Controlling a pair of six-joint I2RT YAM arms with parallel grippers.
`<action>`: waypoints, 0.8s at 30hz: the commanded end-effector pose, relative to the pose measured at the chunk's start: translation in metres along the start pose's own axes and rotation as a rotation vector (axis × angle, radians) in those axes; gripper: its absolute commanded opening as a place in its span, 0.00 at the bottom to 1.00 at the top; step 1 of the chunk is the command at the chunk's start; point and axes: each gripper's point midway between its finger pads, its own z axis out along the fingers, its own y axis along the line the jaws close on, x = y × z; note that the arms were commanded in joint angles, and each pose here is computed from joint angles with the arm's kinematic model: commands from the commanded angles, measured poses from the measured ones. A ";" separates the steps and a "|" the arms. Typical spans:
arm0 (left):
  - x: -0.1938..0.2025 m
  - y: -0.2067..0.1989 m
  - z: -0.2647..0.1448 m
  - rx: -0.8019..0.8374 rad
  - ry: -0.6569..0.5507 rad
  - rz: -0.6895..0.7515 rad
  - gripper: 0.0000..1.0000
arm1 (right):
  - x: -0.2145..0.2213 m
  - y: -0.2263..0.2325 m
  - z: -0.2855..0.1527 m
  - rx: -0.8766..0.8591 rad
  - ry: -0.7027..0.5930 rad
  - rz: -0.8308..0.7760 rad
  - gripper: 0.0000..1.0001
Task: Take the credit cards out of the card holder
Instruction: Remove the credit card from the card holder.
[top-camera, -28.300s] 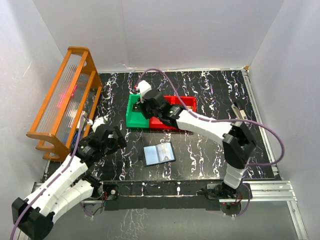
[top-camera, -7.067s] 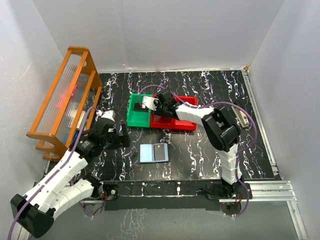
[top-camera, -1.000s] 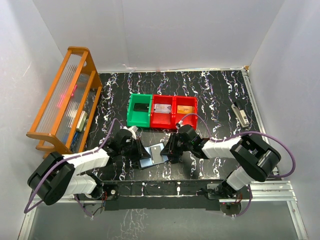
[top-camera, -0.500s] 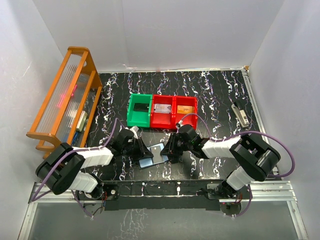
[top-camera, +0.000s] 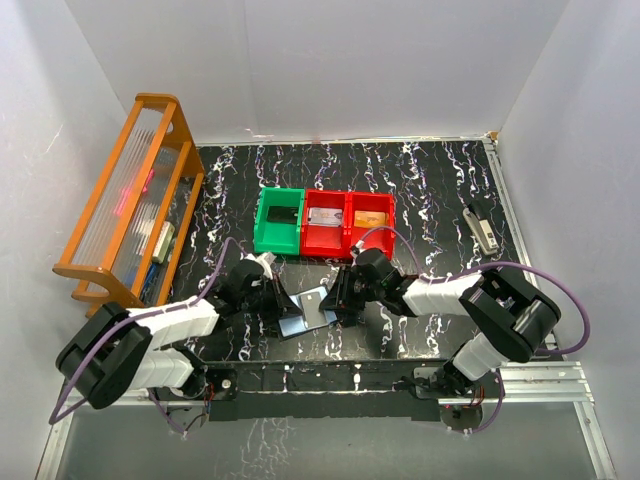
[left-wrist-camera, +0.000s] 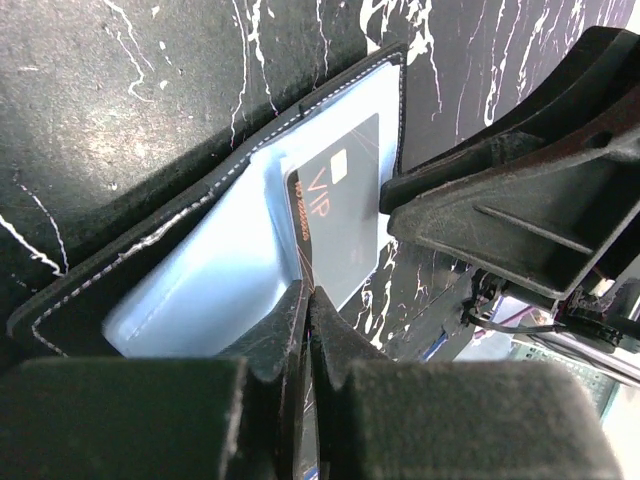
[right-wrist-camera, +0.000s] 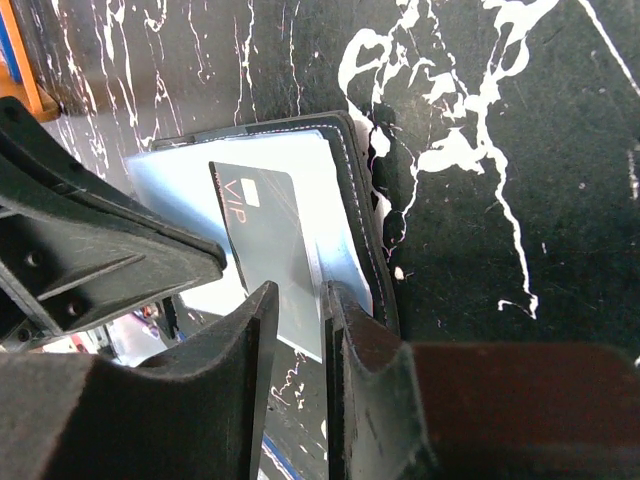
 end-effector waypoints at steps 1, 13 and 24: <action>0.003 0.009 -0.008 -0.039 -0.004 0.040 0.00 | -0.003 -0.004 -0.003 0.048 -0.007 -0.046 0.24; -0.002 -0.003 -0.003 -0.004 -0.011 0.022 0.16 | -0.024 0.049 -0.019 -0.073 -0.041 -0.147 0.24; -0.001 0.000 0.000 -0.006 -0.011 0.003 0.32 | 0.002 0.012 0.010 -0.002 0.075 -0.097 0.20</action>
